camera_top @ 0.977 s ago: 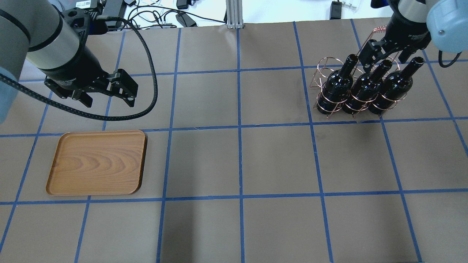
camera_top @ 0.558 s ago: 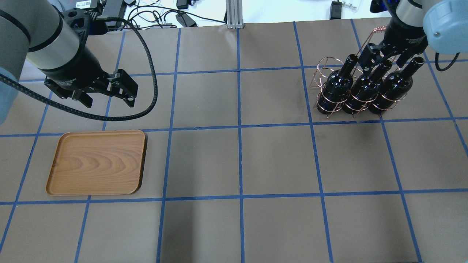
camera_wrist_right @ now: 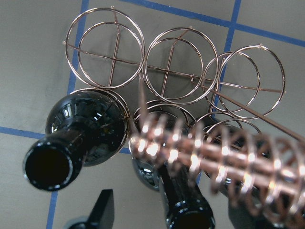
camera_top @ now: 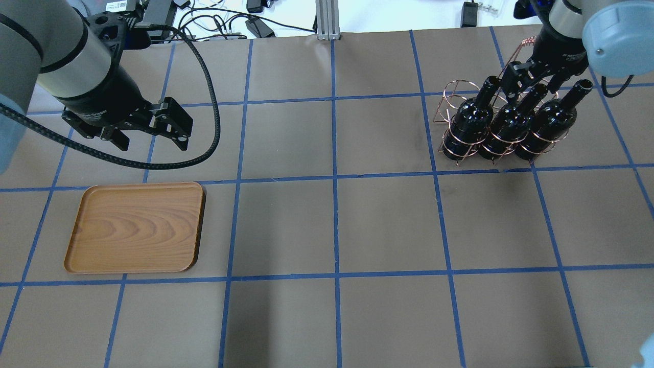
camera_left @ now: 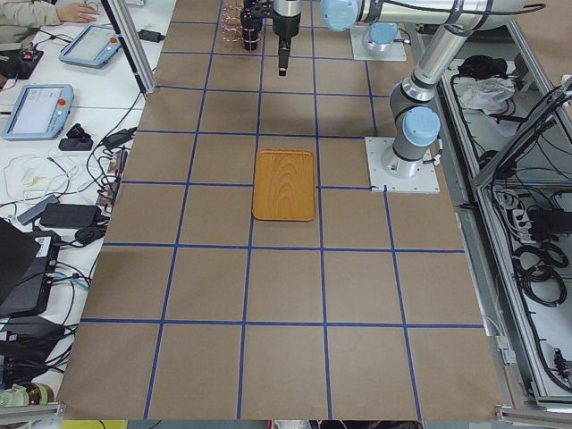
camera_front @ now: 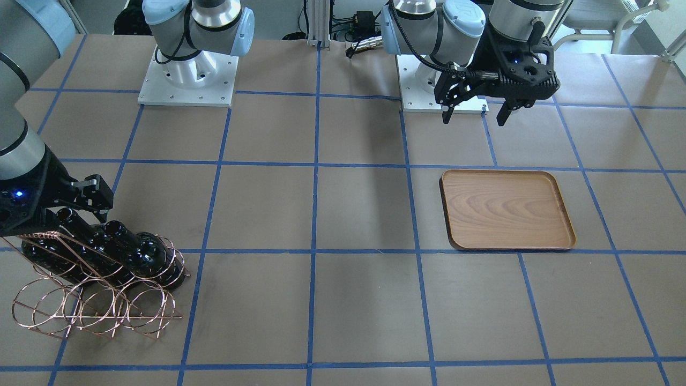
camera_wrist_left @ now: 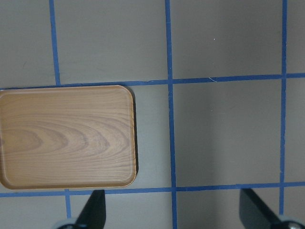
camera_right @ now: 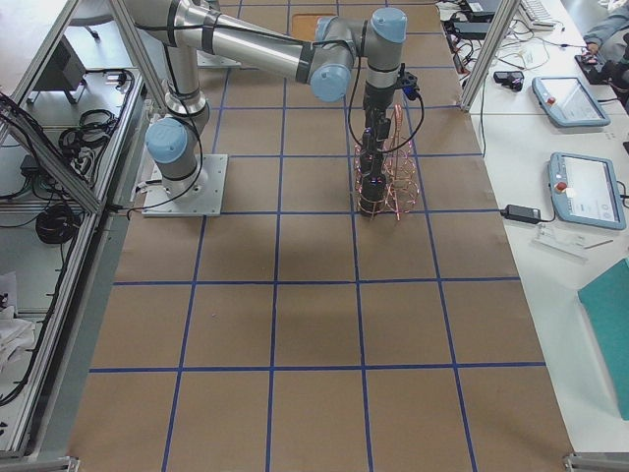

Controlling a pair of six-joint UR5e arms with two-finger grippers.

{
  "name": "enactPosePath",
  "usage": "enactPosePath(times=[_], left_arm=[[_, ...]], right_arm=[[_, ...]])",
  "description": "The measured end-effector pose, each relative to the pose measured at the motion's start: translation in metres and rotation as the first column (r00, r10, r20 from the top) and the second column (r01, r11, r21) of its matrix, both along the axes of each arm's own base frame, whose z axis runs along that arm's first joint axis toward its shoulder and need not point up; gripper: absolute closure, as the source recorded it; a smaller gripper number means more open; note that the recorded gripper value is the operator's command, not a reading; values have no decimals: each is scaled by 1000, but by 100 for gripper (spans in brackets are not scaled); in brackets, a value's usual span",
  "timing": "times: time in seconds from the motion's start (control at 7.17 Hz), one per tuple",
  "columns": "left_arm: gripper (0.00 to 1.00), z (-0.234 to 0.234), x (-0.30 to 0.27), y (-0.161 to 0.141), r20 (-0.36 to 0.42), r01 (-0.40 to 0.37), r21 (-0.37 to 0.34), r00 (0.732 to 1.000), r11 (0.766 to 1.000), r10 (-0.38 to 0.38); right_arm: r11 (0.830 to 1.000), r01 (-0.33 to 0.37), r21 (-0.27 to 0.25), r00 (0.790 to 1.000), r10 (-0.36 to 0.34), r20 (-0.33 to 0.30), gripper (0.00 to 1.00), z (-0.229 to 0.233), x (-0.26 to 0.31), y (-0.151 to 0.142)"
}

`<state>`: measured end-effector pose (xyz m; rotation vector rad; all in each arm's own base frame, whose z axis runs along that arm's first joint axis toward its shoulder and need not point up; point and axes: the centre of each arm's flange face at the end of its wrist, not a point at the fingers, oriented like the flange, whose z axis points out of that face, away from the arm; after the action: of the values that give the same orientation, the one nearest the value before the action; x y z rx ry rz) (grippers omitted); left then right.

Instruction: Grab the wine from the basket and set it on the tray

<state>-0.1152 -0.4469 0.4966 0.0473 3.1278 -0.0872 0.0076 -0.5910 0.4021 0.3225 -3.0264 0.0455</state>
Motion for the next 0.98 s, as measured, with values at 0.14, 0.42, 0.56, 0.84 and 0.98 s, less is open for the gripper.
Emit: enactPosePath(times=[0.14, 0.42, 0.56, 0.84, 0.98], left_arm=[[0, 0, 0, 0, 0, -1, 0, 1000, 1000, 1], [0, 0, 1, 0, 1, -1, 0, 1000, 1000, 1], [0, 0, 1, 0, 1, -1, 1, 1000, 1000, 1], [0, 0, 1, 0, 4, 0, 1, 1000, 1000, 0], [0, 0, 1, 0, 6, 0, 1, 1000, 1000, 0]], right_arm=[[1000, 3, -1, 1000, -3, 0, 22, -2, -1, -2], [1000, -3, 8, 1000, 3, -1, 52, -8, -6, -4], [1000, -9, 12, 1000, 9, -2, 67, -9, -8, -5], [1000, -20, 16, 1000, 20, 4, 81, -11, -9, -6], [1000, -21, 12, 1000, 21, 10, 94, -10, -9, -6]])
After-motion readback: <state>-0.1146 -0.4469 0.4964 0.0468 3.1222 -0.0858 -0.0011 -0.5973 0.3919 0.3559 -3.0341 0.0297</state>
